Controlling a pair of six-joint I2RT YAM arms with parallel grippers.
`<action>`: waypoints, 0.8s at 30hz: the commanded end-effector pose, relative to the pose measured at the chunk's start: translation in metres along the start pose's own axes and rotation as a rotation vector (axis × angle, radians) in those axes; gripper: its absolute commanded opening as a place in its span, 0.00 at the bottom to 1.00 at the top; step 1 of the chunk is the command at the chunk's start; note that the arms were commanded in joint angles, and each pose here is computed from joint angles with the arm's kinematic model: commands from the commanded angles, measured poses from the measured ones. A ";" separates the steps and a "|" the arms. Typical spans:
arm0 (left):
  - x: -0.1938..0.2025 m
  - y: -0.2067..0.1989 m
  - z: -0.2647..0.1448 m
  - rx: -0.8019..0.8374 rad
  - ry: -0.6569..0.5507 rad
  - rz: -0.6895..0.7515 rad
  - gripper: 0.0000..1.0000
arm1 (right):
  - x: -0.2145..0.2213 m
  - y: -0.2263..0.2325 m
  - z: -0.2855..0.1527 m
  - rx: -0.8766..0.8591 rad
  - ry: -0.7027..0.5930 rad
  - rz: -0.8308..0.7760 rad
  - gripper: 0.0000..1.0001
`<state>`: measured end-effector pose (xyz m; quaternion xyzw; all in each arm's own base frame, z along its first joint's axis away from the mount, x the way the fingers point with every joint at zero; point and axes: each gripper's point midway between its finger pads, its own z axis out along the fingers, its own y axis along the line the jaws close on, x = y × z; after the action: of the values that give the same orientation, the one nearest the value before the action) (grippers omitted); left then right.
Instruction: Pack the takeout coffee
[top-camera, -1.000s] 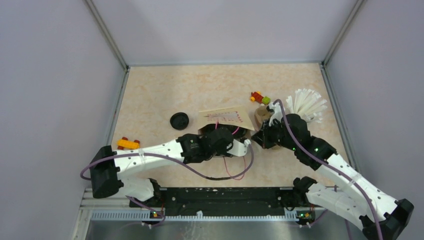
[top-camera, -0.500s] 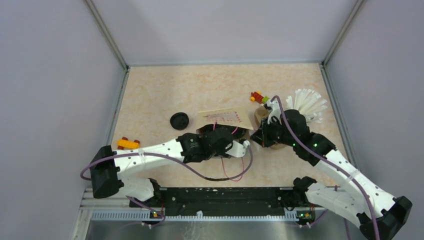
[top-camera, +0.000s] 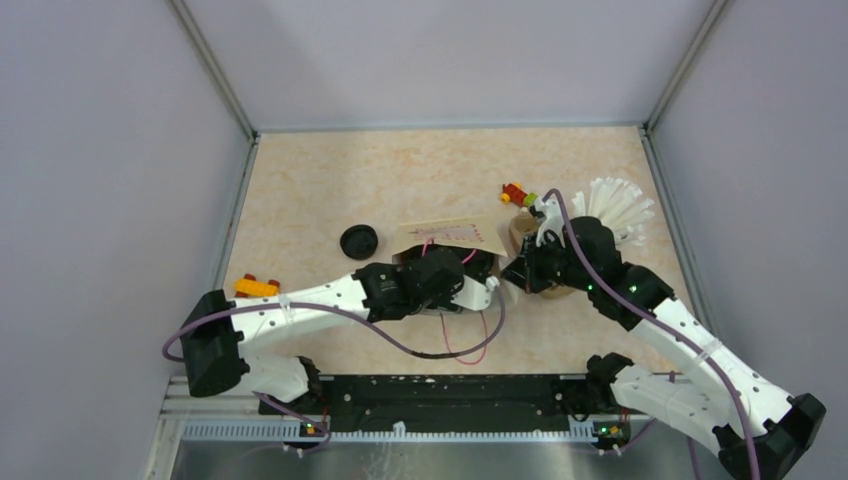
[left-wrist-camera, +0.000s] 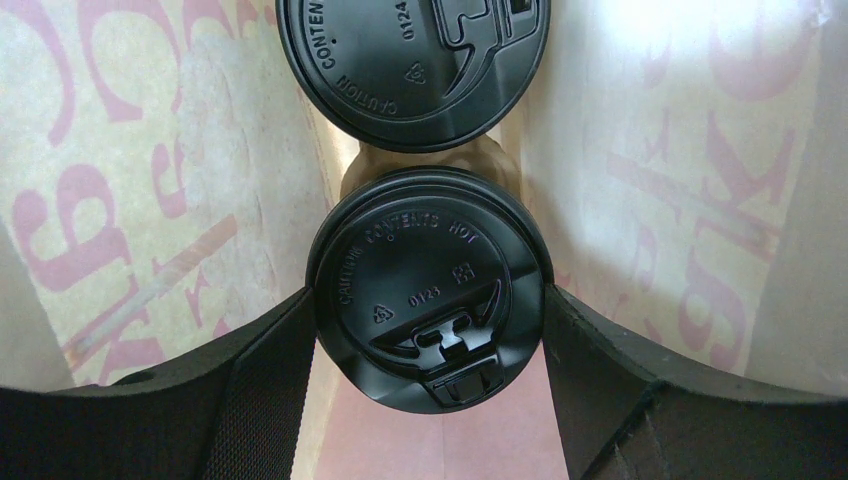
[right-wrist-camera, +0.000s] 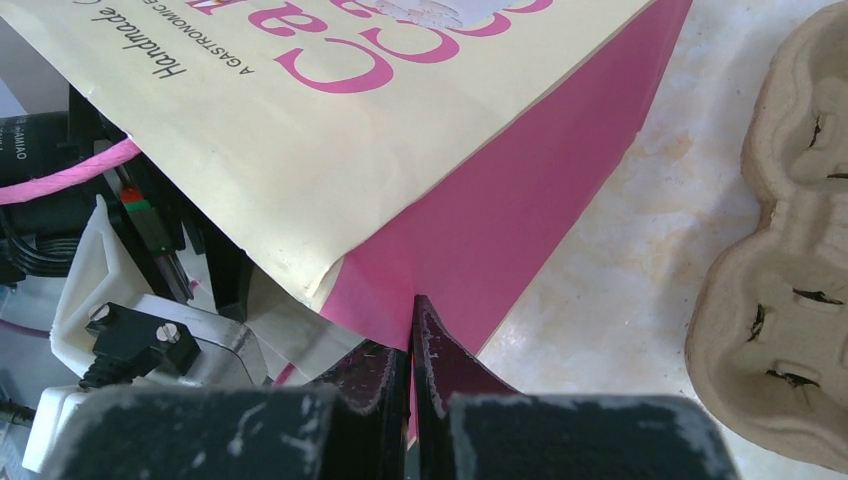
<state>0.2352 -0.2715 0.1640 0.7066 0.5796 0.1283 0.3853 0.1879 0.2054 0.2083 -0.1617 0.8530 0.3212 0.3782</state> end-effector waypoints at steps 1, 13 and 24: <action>-0.008 0.001 0.005 -0.003 -0.041 -0.029 0.43 | -0.015 0.011 -0.009 -0.036 -0.034 -0.009 0.00; 0.001 -0.009 0.009 0.036 -0.008 -0.071 0.43 | -0.011 0.010 -0.009 -0.036 -0.032 0.006 0.00; 0.011 -0.006 0.013 -0.008 -0.017 -0.072 0.45 | -0.009 0.008 -0.009 -0.029 -0.029 0.016 0.00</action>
<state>0.2399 -0.2729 0.1502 0.6900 0.5987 0.1090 0.3919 0.1854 0.2056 0.2083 -0.1623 0.8535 0.3248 0.3738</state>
